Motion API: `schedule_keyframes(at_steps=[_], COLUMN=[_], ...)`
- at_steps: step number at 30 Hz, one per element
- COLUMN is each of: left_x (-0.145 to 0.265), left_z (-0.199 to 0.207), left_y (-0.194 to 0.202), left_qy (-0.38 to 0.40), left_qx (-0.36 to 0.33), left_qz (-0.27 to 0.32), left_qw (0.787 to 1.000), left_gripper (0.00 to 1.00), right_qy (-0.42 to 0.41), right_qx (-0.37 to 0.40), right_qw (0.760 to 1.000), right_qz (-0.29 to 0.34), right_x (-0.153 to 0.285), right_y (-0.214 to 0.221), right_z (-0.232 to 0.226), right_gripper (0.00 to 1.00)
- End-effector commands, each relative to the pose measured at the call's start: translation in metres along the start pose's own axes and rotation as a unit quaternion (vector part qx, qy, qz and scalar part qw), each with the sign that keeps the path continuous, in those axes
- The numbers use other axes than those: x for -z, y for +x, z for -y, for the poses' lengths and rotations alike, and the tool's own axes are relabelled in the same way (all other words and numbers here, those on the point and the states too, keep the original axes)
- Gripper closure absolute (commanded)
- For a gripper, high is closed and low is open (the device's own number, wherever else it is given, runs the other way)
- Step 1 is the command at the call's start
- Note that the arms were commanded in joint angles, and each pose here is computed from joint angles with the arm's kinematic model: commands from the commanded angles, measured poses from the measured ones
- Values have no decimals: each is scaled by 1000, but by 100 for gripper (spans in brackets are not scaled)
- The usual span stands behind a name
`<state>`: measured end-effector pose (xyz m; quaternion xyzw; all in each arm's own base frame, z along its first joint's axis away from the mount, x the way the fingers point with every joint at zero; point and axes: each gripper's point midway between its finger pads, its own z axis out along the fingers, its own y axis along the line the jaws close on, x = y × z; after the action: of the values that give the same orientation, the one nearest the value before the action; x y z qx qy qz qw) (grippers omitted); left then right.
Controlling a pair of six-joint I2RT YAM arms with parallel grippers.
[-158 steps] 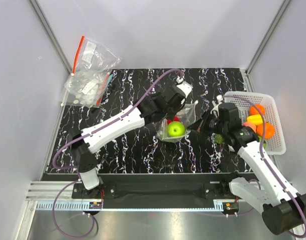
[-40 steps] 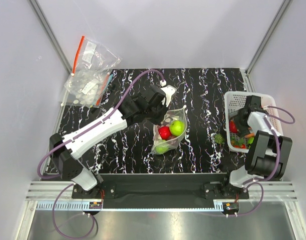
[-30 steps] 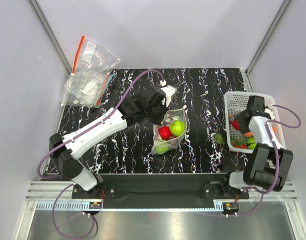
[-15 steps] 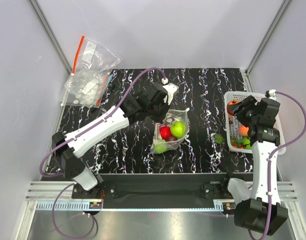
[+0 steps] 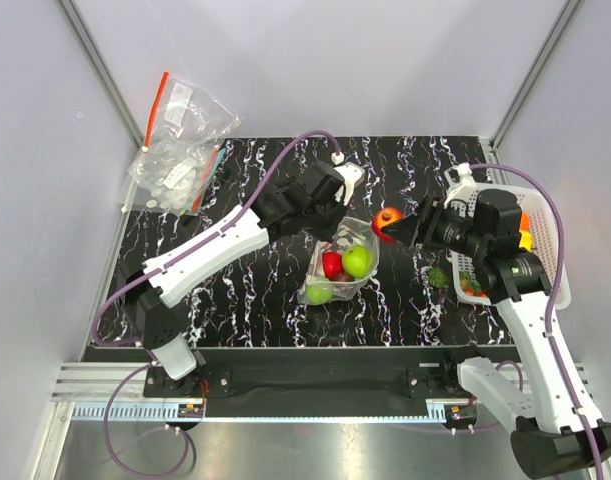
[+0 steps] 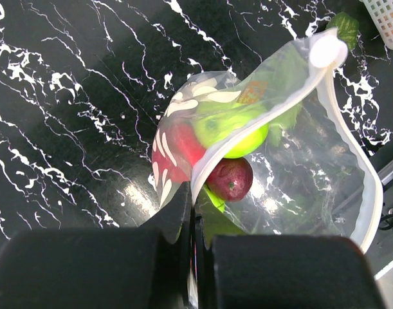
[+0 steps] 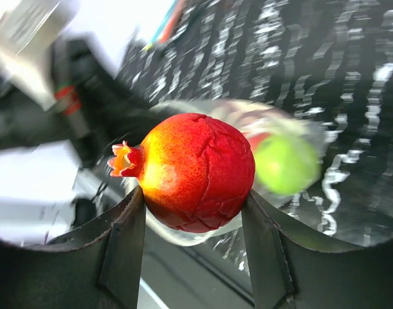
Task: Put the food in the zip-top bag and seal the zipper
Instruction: Place the fake fruit in the zipper food storage bag.
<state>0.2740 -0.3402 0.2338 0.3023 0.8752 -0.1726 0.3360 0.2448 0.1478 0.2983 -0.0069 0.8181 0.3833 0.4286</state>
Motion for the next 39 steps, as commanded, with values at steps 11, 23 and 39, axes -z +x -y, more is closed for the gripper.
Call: schedule_keyframes(at_steps=[11, 23, 39], left_x=[16, 19, 27], left_z=[3, 0, -2], left_y=[-27, -24, -17], left_qy=[3, -2, -3], left_qx=[10, 8, -1], left_qz=[43, 41, 38], left_qw=[999, 999, 999], left_gripper=[98, 98, 98], right_qy=[-90, -37, 556], right_qx=[71, 80, -59], right_qw=[991, 995, 812], right_qz=[-73, -50, 168], right_x=[-9, -16, 98], right_y=[38, 33, -35], right_z=[-56, -53, 139], right_gripper=[63, 0, 0])
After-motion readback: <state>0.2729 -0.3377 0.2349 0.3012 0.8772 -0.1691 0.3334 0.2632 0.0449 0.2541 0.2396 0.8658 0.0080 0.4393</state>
